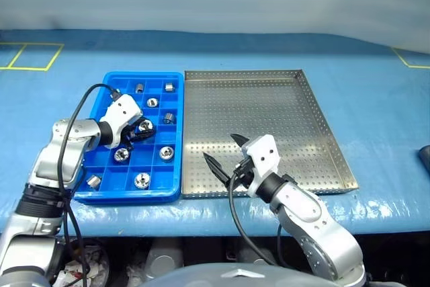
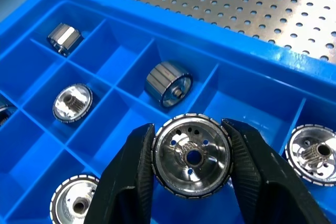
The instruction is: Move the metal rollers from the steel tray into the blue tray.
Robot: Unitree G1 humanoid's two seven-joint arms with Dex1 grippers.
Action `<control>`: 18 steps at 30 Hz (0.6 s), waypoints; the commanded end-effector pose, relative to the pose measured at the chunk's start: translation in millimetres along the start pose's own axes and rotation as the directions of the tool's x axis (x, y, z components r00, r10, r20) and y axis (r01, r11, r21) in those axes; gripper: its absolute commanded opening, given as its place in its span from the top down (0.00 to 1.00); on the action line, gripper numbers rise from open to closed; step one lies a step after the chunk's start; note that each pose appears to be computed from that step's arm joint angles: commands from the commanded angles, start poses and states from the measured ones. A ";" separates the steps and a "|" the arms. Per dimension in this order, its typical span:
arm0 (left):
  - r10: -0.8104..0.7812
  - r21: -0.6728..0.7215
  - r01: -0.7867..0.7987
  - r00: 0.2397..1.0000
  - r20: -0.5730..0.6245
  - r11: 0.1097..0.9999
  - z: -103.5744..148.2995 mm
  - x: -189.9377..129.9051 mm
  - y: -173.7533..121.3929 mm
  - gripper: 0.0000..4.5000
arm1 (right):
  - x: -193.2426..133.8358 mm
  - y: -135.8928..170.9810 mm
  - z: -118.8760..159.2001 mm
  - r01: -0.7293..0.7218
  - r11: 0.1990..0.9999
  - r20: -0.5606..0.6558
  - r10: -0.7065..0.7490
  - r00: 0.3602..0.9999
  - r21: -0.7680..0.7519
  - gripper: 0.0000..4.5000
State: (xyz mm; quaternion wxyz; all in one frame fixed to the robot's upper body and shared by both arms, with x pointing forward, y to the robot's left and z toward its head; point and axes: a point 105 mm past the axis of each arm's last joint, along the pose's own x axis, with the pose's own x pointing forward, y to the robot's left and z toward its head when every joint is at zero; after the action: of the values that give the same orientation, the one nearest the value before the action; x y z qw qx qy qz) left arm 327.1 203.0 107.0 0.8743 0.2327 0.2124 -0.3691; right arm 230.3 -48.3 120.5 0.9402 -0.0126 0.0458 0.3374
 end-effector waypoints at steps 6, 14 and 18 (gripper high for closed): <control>-0.058 0.009 0.058 0.998 0.019 0.998 10.6 2.2 -8.0 0.46 | -1.2 4.4 15.2 0.001 1.000 0.068 0.000 0.998 -0.018 0.00; -0.078 0.006 0.078 0.992 0.100 0.997 27.1 -3.8 -8.8 0.01 | -7.1 3.9 13.7 0.020 1.000 0.061 -0.019 0.998 -0.008 0.00; -0.092 0.020 0.089 0.972 0.216 0.996 49.3 -5.0 -15.7 0.01 | -11.2 0.0 14.4 0.035 0.999 0.060 -0.035 0.998 -0.011 0.00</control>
State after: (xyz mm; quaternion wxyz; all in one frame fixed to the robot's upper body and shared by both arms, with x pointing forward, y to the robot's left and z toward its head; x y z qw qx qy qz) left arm 321.7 178.3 122.6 0.8704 0.1824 0.1750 -0.4225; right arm 225.0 -52.2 119.3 0.9451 -0.0106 0.0498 0.3229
